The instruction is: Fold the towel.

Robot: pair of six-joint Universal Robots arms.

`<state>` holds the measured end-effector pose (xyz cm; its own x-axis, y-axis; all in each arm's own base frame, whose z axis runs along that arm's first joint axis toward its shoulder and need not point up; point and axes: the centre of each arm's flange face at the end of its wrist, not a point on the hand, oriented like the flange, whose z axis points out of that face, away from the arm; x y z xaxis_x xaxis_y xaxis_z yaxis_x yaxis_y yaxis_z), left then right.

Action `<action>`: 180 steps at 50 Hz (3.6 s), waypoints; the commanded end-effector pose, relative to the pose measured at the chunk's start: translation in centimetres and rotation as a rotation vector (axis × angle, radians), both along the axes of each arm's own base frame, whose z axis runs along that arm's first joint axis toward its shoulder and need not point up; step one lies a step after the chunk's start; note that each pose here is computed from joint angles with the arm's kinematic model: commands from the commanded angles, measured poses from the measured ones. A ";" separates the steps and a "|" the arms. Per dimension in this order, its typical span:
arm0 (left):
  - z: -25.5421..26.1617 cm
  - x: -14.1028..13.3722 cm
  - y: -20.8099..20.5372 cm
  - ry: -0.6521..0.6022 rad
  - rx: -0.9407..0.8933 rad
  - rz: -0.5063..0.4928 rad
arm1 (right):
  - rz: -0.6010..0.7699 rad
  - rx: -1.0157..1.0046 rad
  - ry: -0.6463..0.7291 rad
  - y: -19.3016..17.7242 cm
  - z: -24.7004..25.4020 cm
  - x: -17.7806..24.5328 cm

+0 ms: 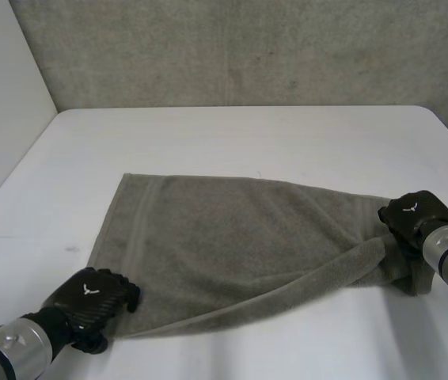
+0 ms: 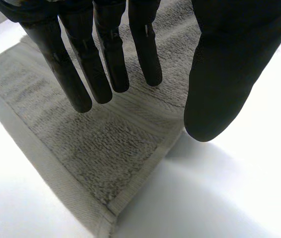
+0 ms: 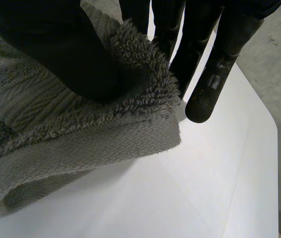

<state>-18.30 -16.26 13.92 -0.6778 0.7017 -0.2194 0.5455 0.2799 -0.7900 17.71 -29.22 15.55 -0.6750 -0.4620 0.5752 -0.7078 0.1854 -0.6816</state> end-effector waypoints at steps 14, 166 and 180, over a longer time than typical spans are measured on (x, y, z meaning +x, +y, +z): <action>-1.0 -0.1 -0.3 -0.001 0.001 -0.004 | -0.008 0.002 0.002 -0.4 -0.5 -0.1; 3.6 -6.2 -9.2 0.288 -0.262 0.099 | -0.082 -0.369 0.153 -8.4 5.6 -5.8; 4.0 -5.8 -9.6 0.294 -0.295 0.114 | 0.654 -0.479 -0.024 4.2 3.4 17.4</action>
